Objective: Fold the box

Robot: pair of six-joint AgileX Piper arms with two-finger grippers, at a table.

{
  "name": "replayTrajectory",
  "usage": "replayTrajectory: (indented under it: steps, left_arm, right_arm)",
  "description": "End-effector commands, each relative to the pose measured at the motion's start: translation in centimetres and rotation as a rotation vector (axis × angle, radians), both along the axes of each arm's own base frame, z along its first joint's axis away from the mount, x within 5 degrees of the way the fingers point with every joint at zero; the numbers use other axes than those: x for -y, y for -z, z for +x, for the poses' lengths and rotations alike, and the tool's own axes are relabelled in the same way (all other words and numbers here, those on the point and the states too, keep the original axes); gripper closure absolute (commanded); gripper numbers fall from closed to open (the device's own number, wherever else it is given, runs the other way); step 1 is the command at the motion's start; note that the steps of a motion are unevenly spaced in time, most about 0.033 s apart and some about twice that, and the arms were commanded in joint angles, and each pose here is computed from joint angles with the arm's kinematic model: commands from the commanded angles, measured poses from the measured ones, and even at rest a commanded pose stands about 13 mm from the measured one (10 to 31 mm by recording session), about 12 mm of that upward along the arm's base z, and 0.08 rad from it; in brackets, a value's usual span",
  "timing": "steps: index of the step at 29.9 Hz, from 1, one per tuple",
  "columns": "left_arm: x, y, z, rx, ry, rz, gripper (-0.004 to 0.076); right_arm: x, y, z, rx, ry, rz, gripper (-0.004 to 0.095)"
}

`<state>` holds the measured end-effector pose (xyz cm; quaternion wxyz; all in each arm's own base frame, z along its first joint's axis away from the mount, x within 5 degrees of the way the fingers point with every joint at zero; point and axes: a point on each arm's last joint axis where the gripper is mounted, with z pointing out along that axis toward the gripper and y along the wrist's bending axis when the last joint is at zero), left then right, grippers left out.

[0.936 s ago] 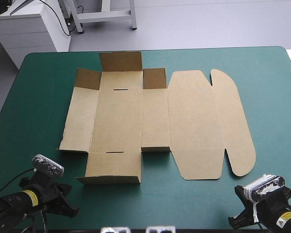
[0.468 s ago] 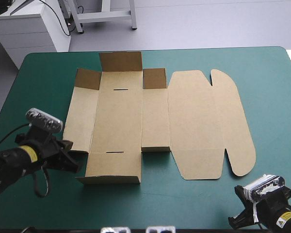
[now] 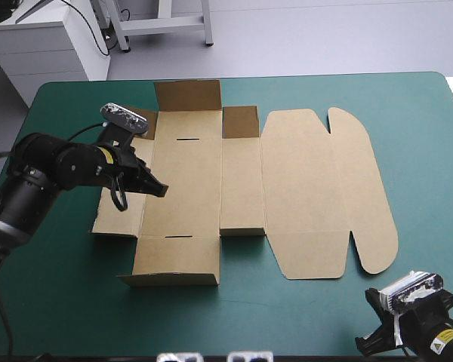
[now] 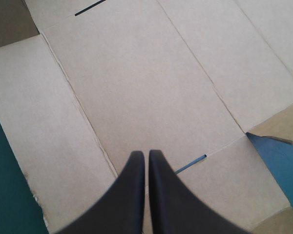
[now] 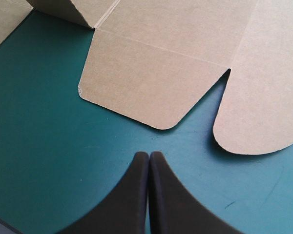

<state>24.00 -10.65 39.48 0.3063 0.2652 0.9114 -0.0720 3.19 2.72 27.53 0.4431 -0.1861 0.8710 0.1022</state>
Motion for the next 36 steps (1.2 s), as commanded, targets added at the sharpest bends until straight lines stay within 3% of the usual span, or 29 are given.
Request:
replayTrajectory:
  steps: [1,7,10,16,29,32,36]
  left_arm:
    - [-2.1,-1.0,1.6,0.014,-0.031,-0.089,0.0708]
    - [-9.1,1.3,4.4,-0.185,-0.137,-0.273,0.0708]
    - [-12.3,1.8,5.1,-0.19,-0.208,-0.37,0.0708]
    - [-17.5,4.0,5.6,-0.217,-0.339,-0.371,0.0708]
    - [-19.9,9.0,7.7,-0.362,-0.396,-0.424,0.0706]
    - [-20.2,10.2,8.3,-0.41,-0.432,-0.456,0.0629]
    - [-20.2,11.1,8.9,-0.442,-0.439,-0.502,0.0386]
  right_arm:
    - [-0.1,-1.1,0.3,0.062,0.01,0.03,0.0928]
    - [-0.1,-1.1,0.3,0.062,0.01,0.03,0.0928]
    - [-0.1,-1.1,0.3,0.062,0.01,0.03,0.0928]
    - [-0.1,-1.1,0.3,0.062,0.01,0.03,0.0928]
    - [-0.1,-1.1,0.3,0.062,0.01,0.03,0.0928]
    - [-0.1,-1.1,0.3,0.062,0.01,0.03,0.0928]
    - [-0.1,-1.1,0.3,0.062,0.01,0.03,0.0928]
